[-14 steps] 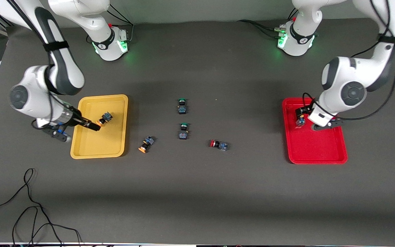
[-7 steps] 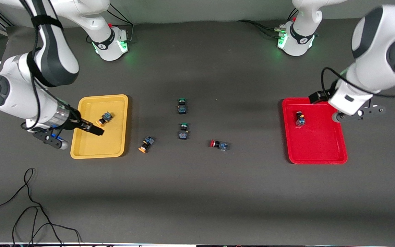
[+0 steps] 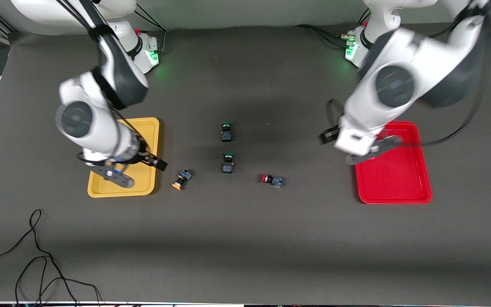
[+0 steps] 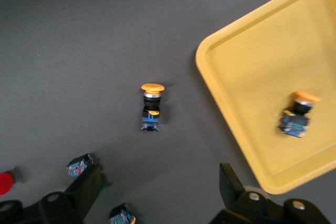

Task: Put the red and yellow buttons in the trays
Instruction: 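Reach the right gripper to another yellow button while the left gripper reaches red, then grasp the yellow button with the right gripper while the left gripper grasps red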

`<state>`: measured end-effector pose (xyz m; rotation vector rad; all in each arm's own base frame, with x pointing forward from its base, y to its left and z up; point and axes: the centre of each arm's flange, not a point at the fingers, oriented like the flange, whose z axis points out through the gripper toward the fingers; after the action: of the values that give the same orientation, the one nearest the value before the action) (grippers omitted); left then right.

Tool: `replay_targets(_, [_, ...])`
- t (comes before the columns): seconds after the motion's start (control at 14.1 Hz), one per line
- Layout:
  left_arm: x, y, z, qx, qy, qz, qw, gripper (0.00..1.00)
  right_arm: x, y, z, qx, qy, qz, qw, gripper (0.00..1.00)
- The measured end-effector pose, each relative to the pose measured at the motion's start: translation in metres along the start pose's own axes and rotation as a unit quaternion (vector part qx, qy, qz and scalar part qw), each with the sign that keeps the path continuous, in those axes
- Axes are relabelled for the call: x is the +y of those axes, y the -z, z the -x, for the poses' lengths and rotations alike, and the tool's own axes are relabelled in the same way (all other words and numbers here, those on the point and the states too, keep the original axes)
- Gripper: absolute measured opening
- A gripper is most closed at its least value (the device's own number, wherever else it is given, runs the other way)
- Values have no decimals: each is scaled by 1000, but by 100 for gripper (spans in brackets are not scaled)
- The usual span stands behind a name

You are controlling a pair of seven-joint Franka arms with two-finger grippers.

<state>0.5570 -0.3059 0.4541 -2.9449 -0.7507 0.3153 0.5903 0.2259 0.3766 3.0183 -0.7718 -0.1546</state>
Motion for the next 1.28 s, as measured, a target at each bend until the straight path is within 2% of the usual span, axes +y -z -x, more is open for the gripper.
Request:
replay_targets(0.21, [69, -56, 11, -18, 70, 24, 997, 100, -21, -66, 1, -4, -10, -8, 1000, 100])
replay_targets(0.43, [112, -116, 13, -34, 132, 52, 989, 100, -20, -138, 10, 8, -11, -8, 1000, 100])
replay_targets(0.57, [127, -150, 2, -43, 156, 72, 984, 100, -18, -172, 16, 9, -15, -8, 1000, 100])
replay_targets(0.78, [133, -194, -26, -45, 179, 95, 978, 100, -18, -194, 22, 14, -17, 1, 1000, 96])
replay_targets(0.85, [133, -209, -35, -44, 186, 100, 976, 100, -17, -197, 23, 15, -17, 1, 1000, 90])
replay_targets(0.99, [133, -231, -45, -45, 193, 97, 975, 100, -15, -198, 22, 15, -18, 2, 1000, 67])
replay_targets(1.07, [134, -237, -46, -45, 192, 94, 976, 99, -14, -198, 20, 16, -20, 1, 1000, 60])
replay_targets(1.14, [134, -240, -45, -44, 190, 92, 976, 99, -13, -196, 18, 18, -22, 0, 1000, 60])
replay_targets(1.21, [135, -240, -44, -42, 189, 92, 977, 98, -12, -194, 15, 20, -24, -2, 1000, 55])
replay_targets(1.28, [136, -240, -43, -42, 187, 92, 977, 98, -12, -190, 12, 23, -26, -5, 999, 41])
